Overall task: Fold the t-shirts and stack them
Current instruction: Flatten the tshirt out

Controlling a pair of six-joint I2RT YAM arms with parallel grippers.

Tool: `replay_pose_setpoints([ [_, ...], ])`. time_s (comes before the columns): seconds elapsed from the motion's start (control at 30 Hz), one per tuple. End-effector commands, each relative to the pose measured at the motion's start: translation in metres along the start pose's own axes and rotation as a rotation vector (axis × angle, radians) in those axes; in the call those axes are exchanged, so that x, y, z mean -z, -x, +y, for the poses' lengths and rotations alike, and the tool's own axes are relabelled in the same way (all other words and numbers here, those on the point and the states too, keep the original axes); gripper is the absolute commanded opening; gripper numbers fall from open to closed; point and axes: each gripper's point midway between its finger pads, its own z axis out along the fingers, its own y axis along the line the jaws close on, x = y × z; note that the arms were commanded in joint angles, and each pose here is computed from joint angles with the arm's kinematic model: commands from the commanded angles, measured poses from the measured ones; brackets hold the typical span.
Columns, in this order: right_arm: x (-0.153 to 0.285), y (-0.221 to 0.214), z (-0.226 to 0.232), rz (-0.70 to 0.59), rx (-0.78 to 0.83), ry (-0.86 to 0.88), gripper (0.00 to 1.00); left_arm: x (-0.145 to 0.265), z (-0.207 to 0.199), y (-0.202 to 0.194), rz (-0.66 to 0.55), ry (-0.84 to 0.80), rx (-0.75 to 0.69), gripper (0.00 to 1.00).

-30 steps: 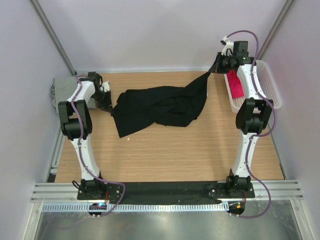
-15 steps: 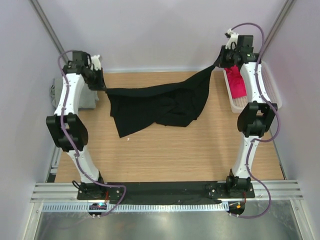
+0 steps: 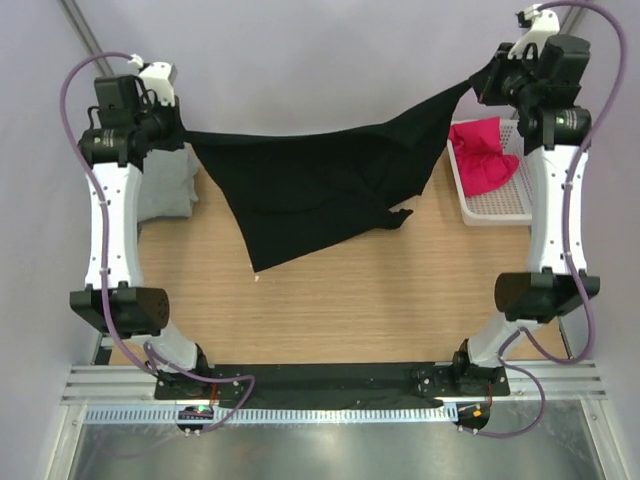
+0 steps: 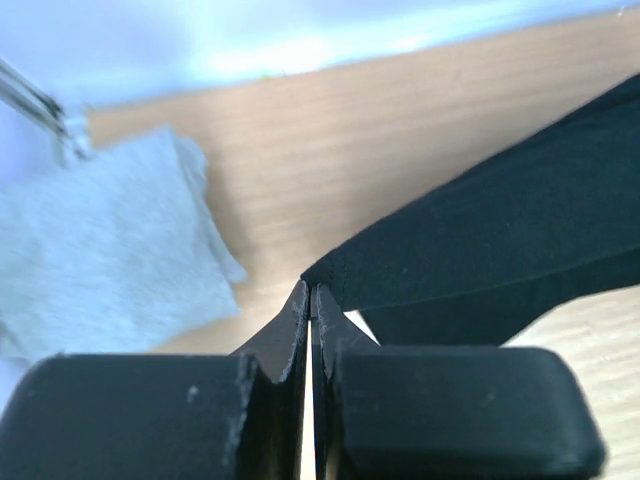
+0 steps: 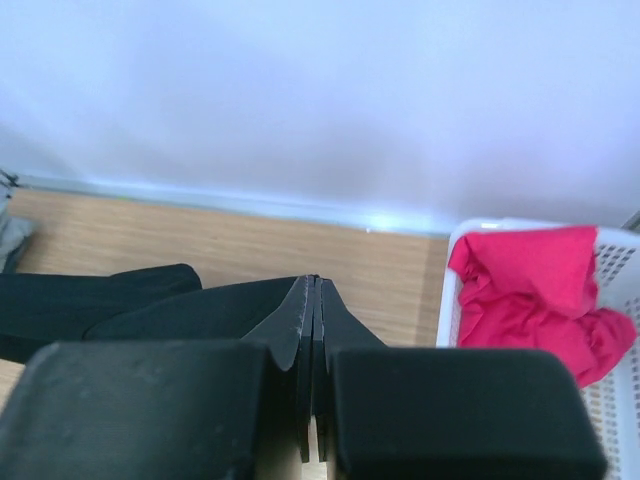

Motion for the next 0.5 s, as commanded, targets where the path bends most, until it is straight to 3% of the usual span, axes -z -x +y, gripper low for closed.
replay_pose_setpoints([
  [0.0,0.061,0.072,0.023,-0.238,0.059,-0.007,0.01,0.062,0.005,0.069,-0.255,0.092,-0.128,0.0],
  [0.17,0.115,0.093,0.043,-0.336,0.102,-0.007,0.01,0.12,-0.007,0.091,-0.384,0.122,-0.176,0.0],
  [0.47,0.245,0.128,0.094,-0.513,0.167,0.019,0.01,0.23,-0.046,0.089,-0.586,0.124,-0.268,0.0],
])
